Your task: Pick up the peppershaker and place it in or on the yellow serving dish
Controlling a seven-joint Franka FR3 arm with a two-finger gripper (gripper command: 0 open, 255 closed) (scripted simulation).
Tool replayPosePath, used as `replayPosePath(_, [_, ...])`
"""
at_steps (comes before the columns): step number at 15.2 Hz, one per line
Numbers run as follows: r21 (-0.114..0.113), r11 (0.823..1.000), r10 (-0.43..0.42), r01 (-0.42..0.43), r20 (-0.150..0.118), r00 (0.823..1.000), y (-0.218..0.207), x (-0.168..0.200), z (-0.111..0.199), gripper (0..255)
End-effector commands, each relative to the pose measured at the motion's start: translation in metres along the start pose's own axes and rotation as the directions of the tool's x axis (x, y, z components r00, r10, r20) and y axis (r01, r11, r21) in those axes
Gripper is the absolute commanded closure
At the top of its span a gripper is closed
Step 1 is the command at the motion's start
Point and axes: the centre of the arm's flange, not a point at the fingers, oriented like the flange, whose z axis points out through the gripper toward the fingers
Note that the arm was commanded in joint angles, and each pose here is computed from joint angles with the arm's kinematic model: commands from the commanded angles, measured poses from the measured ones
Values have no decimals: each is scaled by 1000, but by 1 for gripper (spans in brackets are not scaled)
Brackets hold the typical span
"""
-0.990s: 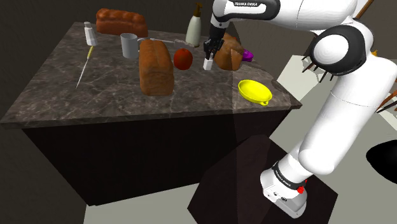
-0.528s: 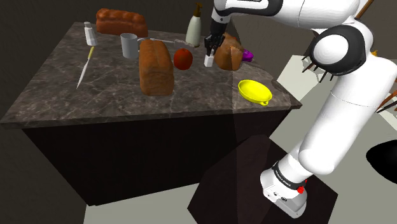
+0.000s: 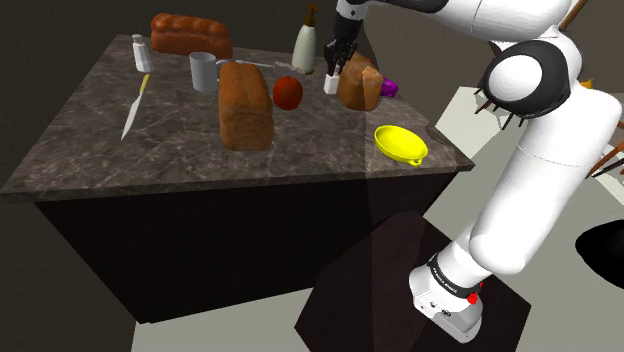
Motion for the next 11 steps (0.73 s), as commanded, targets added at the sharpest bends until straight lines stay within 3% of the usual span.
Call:
replayPosePath(1, [0, 1000, 0, 0, 1, 1000, 1, 0, -10, 255])
replayPosePath(11, [0, 1000, 0, 0, 1, 1000, 3, 3, -57, 255])
